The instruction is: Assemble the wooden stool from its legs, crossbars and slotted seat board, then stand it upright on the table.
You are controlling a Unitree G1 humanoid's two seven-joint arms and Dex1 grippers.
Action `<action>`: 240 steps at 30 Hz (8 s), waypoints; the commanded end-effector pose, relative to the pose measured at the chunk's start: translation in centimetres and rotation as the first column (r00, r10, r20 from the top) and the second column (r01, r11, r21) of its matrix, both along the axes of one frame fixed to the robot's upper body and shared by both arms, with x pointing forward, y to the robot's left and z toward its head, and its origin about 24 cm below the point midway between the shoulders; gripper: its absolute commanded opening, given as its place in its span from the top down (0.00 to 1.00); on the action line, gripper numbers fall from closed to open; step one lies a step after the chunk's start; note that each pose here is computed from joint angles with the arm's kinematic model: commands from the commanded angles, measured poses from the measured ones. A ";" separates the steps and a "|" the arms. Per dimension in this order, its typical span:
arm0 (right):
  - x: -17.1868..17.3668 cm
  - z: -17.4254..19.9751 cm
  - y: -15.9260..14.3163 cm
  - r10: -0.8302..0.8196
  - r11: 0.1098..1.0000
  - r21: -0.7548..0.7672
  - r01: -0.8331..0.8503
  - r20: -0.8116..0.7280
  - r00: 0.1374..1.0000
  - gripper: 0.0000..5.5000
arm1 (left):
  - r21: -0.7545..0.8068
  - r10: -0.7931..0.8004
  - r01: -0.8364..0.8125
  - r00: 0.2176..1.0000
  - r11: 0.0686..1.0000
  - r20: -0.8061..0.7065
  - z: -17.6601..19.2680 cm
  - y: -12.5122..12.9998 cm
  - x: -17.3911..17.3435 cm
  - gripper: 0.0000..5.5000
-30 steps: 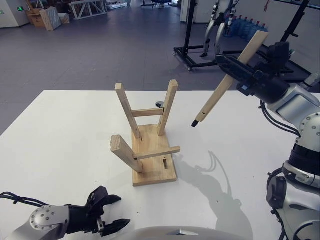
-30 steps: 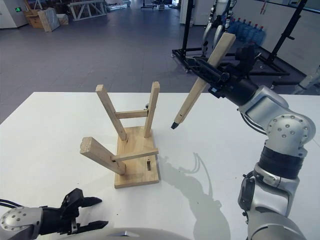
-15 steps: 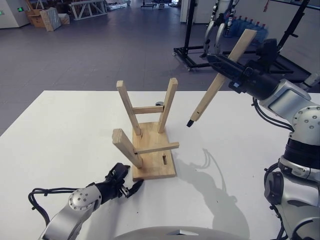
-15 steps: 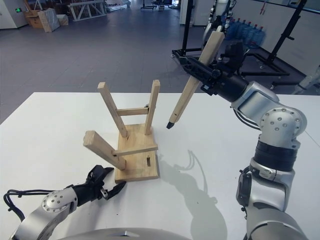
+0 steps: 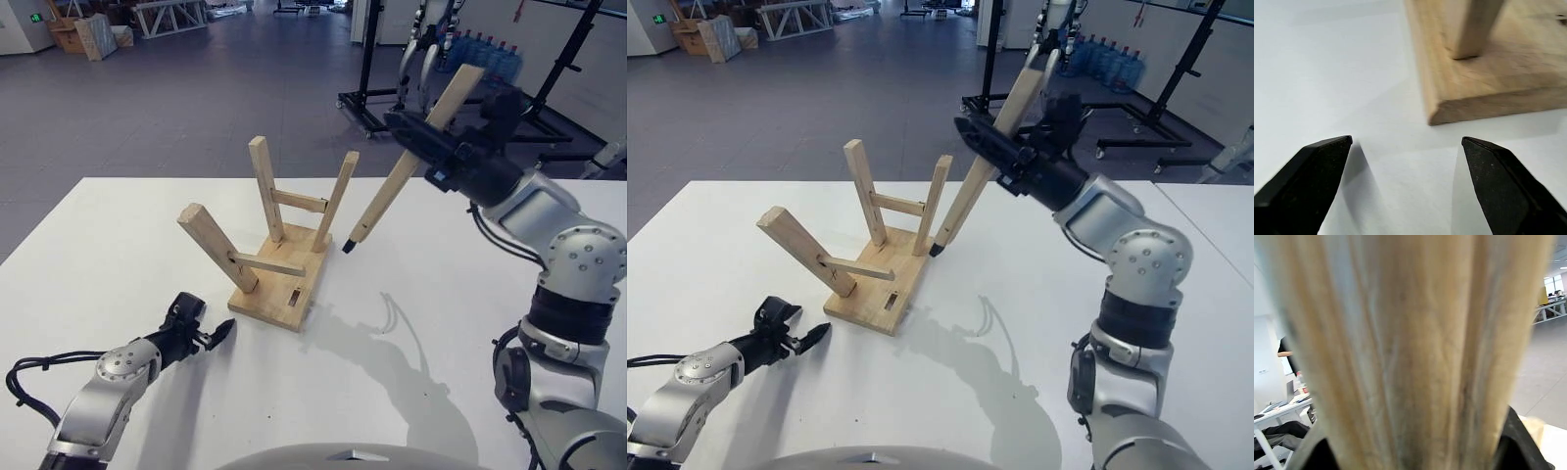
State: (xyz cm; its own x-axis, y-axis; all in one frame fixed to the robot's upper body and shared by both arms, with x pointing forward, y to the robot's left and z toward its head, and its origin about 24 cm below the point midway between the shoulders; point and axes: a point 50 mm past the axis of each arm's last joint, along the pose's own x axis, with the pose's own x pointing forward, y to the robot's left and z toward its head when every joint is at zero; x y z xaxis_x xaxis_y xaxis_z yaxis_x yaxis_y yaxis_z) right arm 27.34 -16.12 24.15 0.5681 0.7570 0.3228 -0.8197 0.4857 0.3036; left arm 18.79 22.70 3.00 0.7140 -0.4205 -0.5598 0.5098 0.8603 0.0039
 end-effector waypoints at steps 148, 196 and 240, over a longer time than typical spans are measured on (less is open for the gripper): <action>-0.9 -12.7 12.4 0.193 0.903 -0.418 -0.101 0.186 0.963 0.63 | 0.039 -0.030 0.032 0.998 0.999 -0.052 8.9 0.6 2.1 0.25; -0.8 -12.6 12.4 0.165 0.907 -0.412 -0.081 0.172 0.971 0.63 | -0.935 0.084 -0.346 0.937 0.074 -0.340 12.4 -7.4 4.8 0.25; -0.6 -12.8 12.4 0.172 0.900 -0.427 -0.087 0.165 0.971 0.63 | -0.976 0.218 -0.128 0.972 0.179 -0.087 18.7 -4.4 8.9 0.25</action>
State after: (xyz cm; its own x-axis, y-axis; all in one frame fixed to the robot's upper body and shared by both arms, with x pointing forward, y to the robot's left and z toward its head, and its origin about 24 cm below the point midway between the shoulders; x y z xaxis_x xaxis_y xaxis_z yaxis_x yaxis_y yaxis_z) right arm 26.69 -3.56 12.10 0.4144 0.9033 0.1108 -0.9019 0.4240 -0.0831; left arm 27.68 18.13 18.77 0.8717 -0.4581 0.1740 0.3169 0.2562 -0.9132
